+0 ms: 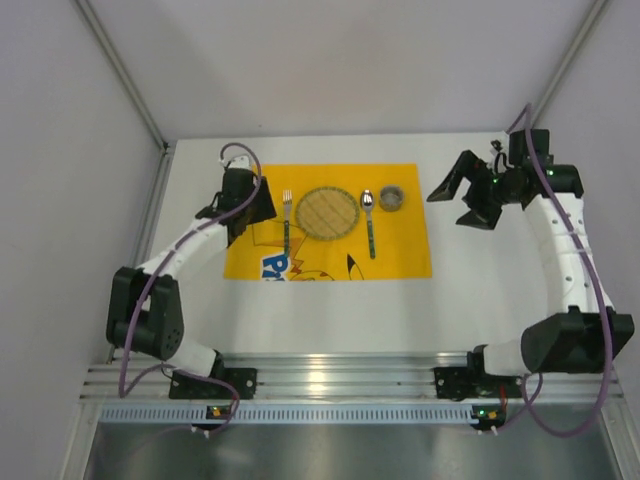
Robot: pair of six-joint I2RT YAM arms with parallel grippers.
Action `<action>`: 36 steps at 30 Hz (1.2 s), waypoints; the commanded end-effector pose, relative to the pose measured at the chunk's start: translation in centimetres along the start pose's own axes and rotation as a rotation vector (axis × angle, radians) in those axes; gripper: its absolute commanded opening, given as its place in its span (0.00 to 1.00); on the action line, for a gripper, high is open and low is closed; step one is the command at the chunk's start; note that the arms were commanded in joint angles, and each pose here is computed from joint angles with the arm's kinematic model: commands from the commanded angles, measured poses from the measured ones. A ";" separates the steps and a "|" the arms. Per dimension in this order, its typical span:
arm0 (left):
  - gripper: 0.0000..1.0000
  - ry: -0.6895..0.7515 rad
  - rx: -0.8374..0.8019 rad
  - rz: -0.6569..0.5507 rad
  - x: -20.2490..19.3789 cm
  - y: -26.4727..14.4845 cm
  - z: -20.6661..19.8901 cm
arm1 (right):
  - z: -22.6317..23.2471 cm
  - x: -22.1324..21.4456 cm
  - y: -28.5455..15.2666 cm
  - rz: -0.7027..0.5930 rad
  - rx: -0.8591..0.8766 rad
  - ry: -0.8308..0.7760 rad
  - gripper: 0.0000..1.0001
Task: Set the dinner table for one person
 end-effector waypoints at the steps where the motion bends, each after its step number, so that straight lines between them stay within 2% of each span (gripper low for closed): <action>1: 0.65 0.037 -0.032 -0.439 6.5 -2.4 0.5 | 4.3 1.1 -4.1 -0.208 0.025 -0.243 1.00; 2: 0.70 0.052 0.041 -0.565 6.7 -3.7 3.3 | 4.9 0.9 -5.6 -0.282 0.016 -0.276 1.00; 3: 0.74 0.061 0.065 -0.613 6.6 -4.0 4.4 | 4.3 0.3 -5.1 -0.296 0.002 -0.261 1.00; 4: 0.76 0.089 0.122 -0.610 4.6 -3.7 7.1 | 4.6 1.2 -5.7 -0.382 0.010 -0.274 1.00; 6: 0.77 0.091 0.150 -0.639 4.2 -4.2 8.7 | 4.1 0.2 -6.9 -0.494 0.016 -0.271 1.00; 7: 0.76 0.101 0.185 -0.616 3.0 -3.9 10.2 | 4.8 1.1 -7.9 -0.594 0.044 -0.304 1.00; 11: 0.79 0.186 0.144 -0.580 0.0 -3.4 11.8 | 4.3 -0.1 -10.8 -0.812 0.013 -0.407 1.00; 12: 0.79 0.197 0.090 -0.583 -0.1 -2.9 11.7 | 3.6 -0.5 -10.2 -0.807 -0.009 -0.438 1.00; 15: 0.79 0.222 0.122 -0.550 -0.2 -2.0 12.9 | 3.1 -1.0 -10.5 -0.822 -0.040 -0.498 1.00; 16: 0.79 0.248 0.064 -0.588 0.3 -2.1 11.9 | 3.0 -1.1 -10.5 -0.815 -0.043 -0.501 1.00; 22: 0.79 0.341 -0.011 -0.559 0.4 0.9 10.8 | 3.0 -1.4 -9.0 -0.762 -0.010 -0.429 1.00; 24: 0.81 0.218 0.052 -0.572 2.0 1.2 12.7 | 3.3 -1.5 -8.4 -0.753 0.020 -0.404 1.00; 25: 0.81 0.200 0.033 -0.563 1.7 1.3 13.2 | 3.7 -1.3 -8.4 -0.765 0.040 -0.406 1.00; 26: 0.81 0.189 -0.052 -0.588 2.1 0.8 12.2 | 4.2 -1.4 -8.3 -0.765 0.069 -0.417 1.00; 28: 0.81 0.202 -0.072 -0.630 1.3 0.2 13.0 | 4.4 -1.5 -7.6 -0.757 0.086 -0.465 1.00; 31: 0.87 0.186 -0.040 -0.597 1.3 0.7 13.3 | 4.2 -1.7 -6.3 -0.758 0.098 -0.482 1.00; 33: 0.98 0.186 -0.043 -0.604 1.3 0.6 13.3 | 3.0 -1.6 -5.5 -0.800 0.070 -0.456 1.00; 36: 0.98 0.186 -0.045 -0.605 1.3 0.5 13.3 | -0.1 -1.5 -3.9 -0.831 -0.040 -0.357 1.00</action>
Point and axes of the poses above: each gripper's point midway between its finger pads, its own y axis out along the fingers, its own z axis along the line the jaws close on, x = y × z, the point moved 1 cm from there along -y, back along the fingers, and after that the axes turned 14 degrees about -y, right-handed, at the moved point
